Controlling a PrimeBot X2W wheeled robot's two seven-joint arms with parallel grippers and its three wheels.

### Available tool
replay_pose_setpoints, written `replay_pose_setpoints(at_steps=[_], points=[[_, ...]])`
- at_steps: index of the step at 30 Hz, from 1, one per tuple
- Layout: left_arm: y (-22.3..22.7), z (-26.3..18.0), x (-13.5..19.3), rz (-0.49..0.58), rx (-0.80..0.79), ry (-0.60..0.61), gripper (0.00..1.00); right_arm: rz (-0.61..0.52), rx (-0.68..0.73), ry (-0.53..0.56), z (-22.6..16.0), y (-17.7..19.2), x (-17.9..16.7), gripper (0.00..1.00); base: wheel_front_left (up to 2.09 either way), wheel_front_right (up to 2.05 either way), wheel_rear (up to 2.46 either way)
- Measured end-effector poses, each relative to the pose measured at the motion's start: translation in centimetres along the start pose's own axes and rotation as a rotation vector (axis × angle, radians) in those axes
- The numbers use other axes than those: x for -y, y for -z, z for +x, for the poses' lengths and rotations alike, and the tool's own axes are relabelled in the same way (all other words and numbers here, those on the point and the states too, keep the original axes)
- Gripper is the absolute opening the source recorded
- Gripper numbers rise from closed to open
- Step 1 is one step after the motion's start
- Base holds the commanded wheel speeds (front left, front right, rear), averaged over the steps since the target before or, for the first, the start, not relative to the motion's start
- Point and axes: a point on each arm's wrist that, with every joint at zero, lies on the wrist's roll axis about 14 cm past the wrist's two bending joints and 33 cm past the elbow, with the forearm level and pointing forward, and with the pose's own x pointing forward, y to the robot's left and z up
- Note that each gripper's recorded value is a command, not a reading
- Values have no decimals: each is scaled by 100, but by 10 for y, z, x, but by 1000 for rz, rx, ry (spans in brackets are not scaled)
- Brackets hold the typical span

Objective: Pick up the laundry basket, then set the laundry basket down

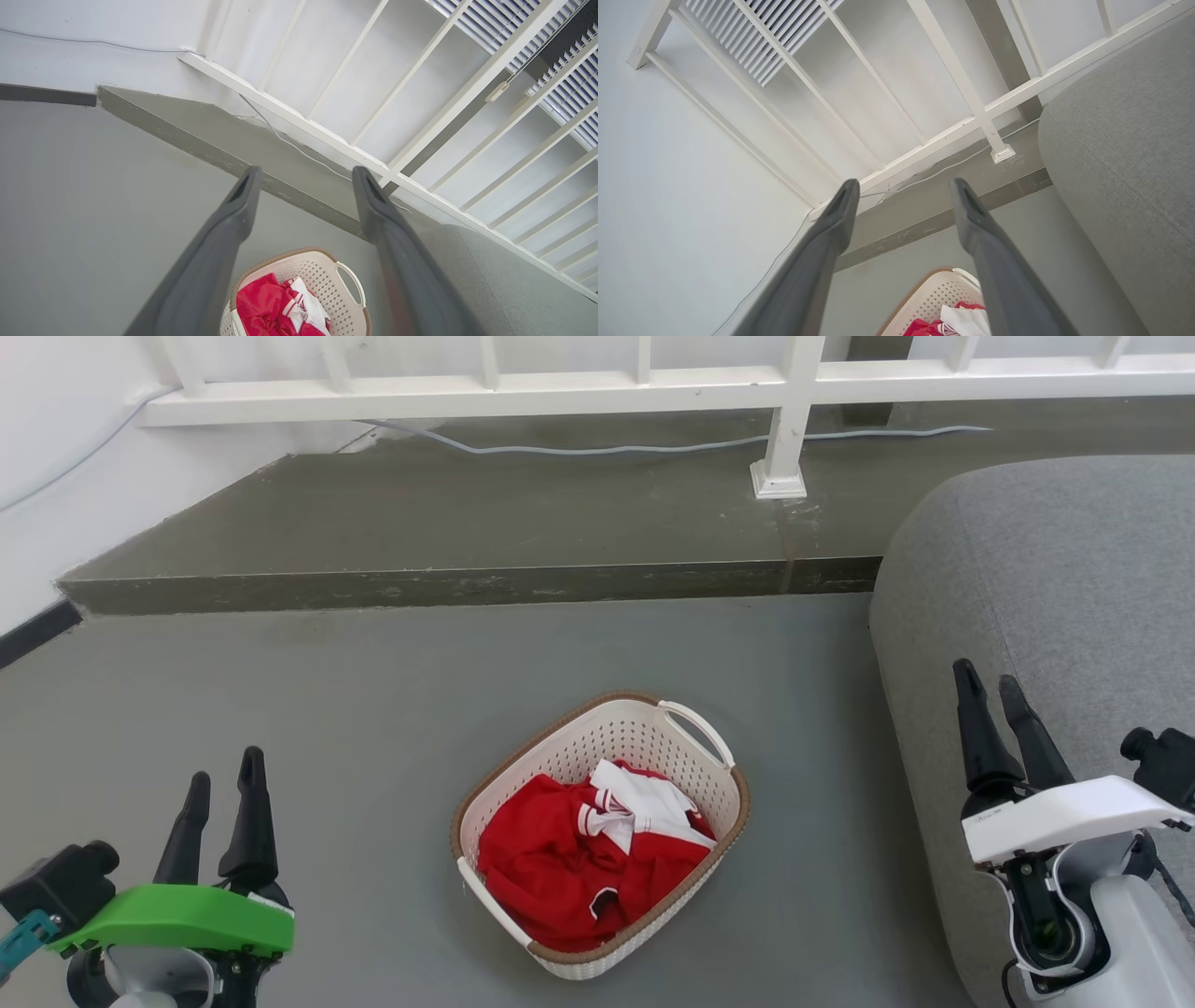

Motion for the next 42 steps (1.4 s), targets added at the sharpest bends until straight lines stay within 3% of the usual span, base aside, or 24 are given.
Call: replay_pose_setpoints(at_steps=[42], points=[[-32, 1, 40, 488, 181, 150, 100, -521, 155, -207, 0, -18, -55, 100, 0, 0, 0]])
